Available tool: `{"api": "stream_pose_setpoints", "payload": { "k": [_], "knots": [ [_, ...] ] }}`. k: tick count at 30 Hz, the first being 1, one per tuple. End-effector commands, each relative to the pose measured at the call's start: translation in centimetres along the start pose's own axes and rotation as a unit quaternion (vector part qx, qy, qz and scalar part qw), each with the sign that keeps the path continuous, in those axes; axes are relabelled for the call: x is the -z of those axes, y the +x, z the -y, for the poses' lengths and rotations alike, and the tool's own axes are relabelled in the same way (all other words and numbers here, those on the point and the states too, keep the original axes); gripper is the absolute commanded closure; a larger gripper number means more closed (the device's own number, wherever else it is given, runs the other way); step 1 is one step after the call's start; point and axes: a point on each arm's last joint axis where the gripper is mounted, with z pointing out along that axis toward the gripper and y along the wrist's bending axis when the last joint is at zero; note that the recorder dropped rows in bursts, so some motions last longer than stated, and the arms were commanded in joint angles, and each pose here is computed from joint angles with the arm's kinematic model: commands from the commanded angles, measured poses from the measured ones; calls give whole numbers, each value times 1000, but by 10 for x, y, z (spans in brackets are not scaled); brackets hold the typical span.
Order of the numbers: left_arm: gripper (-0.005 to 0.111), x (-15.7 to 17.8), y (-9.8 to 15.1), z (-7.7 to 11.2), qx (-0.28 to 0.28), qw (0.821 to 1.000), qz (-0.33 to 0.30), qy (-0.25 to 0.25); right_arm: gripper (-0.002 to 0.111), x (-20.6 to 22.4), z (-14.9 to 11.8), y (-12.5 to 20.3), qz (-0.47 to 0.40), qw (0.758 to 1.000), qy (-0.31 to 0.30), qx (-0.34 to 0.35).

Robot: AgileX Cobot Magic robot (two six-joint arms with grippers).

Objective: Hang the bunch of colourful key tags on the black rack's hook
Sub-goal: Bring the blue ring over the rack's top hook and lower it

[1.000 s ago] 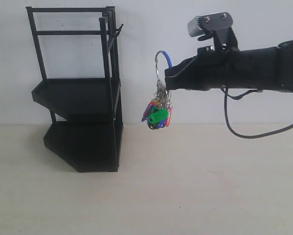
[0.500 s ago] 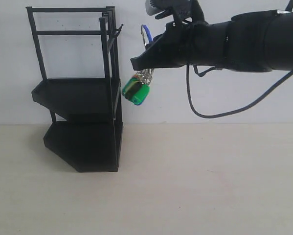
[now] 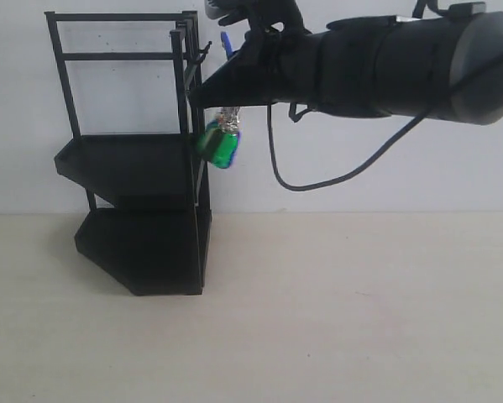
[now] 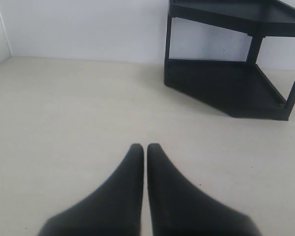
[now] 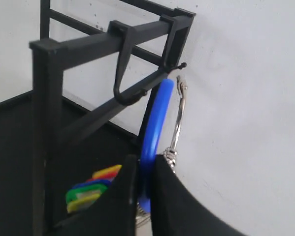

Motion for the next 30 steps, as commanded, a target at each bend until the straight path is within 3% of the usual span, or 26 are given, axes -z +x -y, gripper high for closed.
{"api": "stream_pose_setpoints", "payload": {
  "k": [1, 9, 30],
  "knots": [
    [102, 0, -2, 0, 1, 1000, 5, -2, 109, -1, -7, -12, 16, 1000, 0, -1],
    [102, 0, -2, 0, 1, 1000, 5, -2, 109, -2, -27, -12, 23, 999, -37, 22],
    [102, 0, -2, 0, 1, 1000, 5, -2, 109, -5, -27, -7, 13, 999, -31, -12]
  ]
}}
